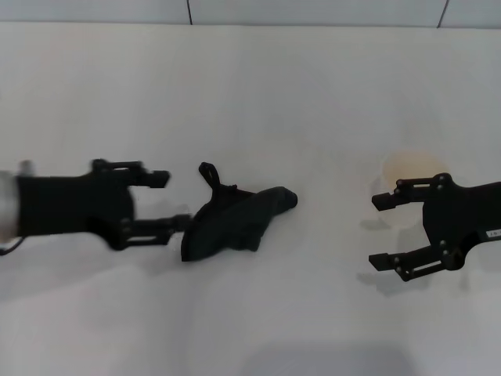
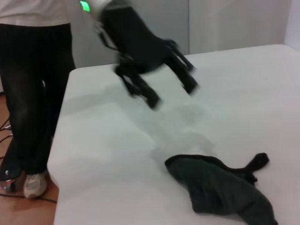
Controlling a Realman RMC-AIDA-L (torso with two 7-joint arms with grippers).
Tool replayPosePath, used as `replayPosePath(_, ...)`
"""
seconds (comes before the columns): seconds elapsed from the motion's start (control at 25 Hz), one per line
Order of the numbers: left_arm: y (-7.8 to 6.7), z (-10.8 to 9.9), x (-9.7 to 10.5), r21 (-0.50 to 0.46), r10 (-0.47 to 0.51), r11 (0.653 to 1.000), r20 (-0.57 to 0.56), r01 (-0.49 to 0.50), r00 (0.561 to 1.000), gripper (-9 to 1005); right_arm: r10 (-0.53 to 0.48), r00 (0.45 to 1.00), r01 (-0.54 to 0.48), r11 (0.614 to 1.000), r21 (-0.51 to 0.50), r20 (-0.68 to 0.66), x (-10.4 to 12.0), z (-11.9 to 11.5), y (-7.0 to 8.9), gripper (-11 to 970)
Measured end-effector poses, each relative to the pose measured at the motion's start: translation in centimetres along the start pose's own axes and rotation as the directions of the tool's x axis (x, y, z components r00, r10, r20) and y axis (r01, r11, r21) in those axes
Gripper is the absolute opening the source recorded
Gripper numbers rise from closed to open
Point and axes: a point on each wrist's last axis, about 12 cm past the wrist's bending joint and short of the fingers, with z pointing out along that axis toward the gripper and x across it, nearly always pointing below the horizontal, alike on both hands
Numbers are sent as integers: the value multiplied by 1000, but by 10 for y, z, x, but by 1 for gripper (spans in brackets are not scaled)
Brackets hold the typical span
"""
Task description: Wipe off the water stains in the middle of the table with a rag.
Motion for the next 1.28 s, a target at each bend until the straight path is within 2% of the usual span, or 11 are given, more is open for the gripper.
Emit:
replayPosePath(0.08, -5, -17, 6, 13, 15, 1000, 43, -15, 999, 588, 4, 1000, -4, 1000, 7, 1, 2, -1, 0, 857)
replayPosePath(0.12, -5, -17, 6, 13, 15, 1000, 43, -15, 999, 648, 4, 1000, -4, 1000, 9, 1, 2, -1, -1, 857)
replayPosePath(0.16, -11, -36, 15, 22, 28, 999, 88, -30, 996, 707, 2, 1000, -2, 1000, 10, 3, 3, -1, 0, 857)
replayPosePath(0.24, -16, -49, 23, 13, 36, 999, 107, -37, 994, 756, -2, 1000, 2, 1000, 8, 10, 5, 0, 0, 857)
replayPosePath(0.4, -21, -57, 38, -9, 29, 1000, 99, -28, 995, 855, -14, 999, 14, 1000, 2, 41, 8, 2, 1, 857)
replayPosePath(0.88, -25, -68, 54, -28, -6, 1000, 71, 8, 997, 863, -46, 973, 45, 999, 9, 227, 26, -12, 7, 857)
replayPosePath(1.28, -24, -65, 54, -17, -1, 1000, 69, 2, 998, 863, -50, 968, 48, 999, 16, 244, 23, -11, 5, 857)
